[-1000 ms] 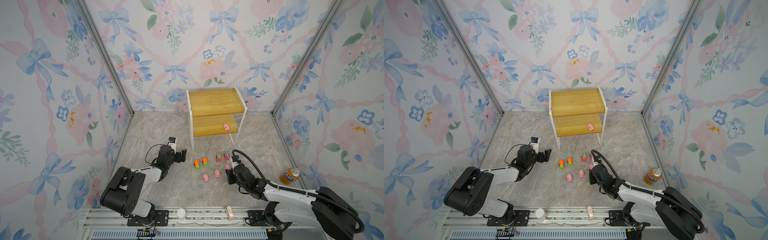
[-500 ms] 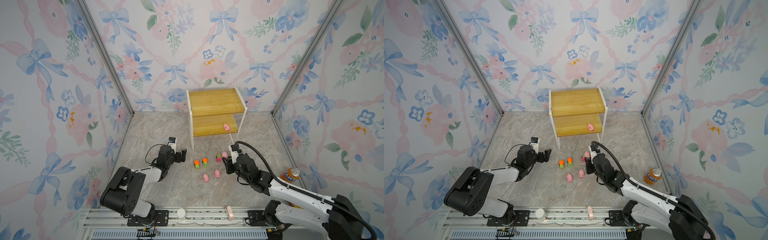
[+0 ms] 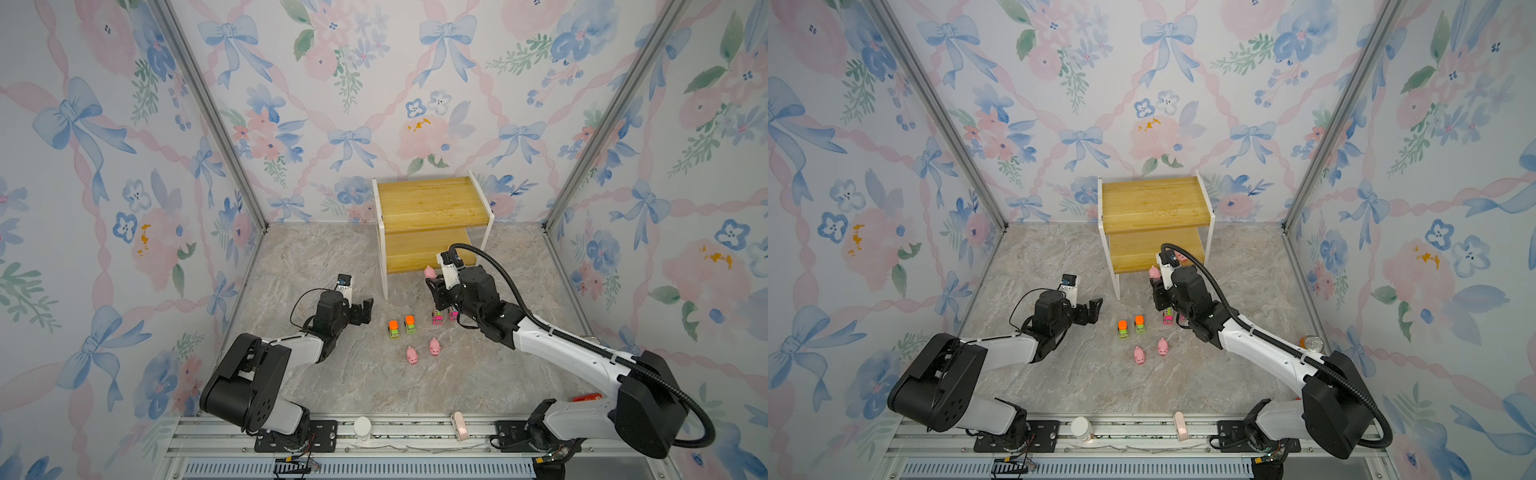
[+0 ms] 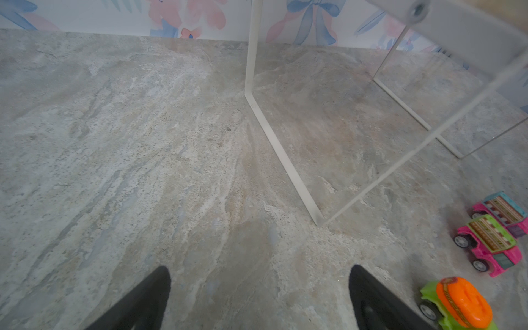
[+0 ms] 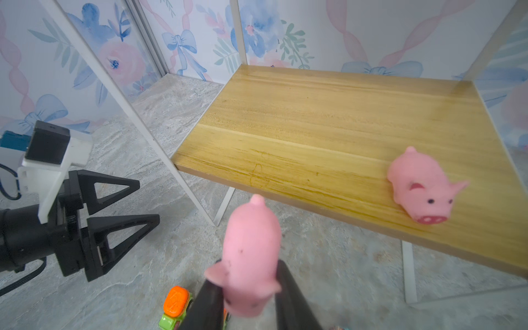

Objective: Place and organize the plastic toys onto the shelf
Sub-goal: 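Carry the pink pig with the right gripper over the lower shelf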

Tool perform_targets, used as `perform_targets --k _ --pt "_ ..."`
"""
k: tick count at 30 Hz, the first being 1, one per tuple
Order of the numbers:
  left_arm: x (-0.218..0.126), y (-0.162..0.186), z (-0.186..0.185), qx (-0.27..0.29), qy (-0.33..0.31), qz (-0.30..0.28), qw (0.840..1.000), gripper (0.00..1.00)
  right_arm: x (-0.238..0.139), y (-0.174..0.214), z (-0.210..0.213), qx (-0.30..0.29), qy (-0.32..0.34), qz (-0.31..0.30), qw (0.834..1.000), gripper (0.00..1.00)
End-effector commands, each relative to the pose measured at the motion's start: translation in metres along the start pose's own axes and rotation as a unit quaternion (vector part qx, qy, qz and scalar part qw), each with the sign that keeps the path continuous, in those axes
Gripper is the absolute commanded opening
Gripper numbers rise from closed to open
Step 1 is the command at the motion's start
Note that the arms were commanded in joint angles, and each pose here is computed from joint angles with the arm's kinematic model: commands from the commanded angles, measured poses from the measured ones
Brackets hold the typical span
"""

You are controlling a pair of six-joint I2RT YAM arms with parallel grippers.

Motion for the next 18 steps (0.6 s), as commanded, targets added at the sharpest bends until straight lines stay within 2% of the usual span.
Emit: perform_targets --k 1,11,18 --pt "-0.003 -0.006 -0.003 0.012 0.002 -0.013 1.000 0.98 0.003 -0.013 -0.004 -0.010 0.003 -0.026 1.000 0.31" --pt "-0.002 -0.006 -0.004 0.013 0.003 -0.012 1.000 0.98 0.007 -0.017 -0.015 -0.007 0.075 -0.054 0.996 0.30" --pt "-0.002 -0.006 -0.004 0.013 0.004 -0.011 1.000 0.98 0.020 -0.018 -0.018 -0.009 0.110 -0.048 0.993 0.31"
Point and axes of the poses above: each gripper's point midway between its finger pads, its own x axis out along the fingers, its own z axis along the line the jaws close on, y = z × x, the point moved 10 cm from there along -x, back along the fingers, and after that the axes turned 12 degrees about -x, right-handed, at the moved point
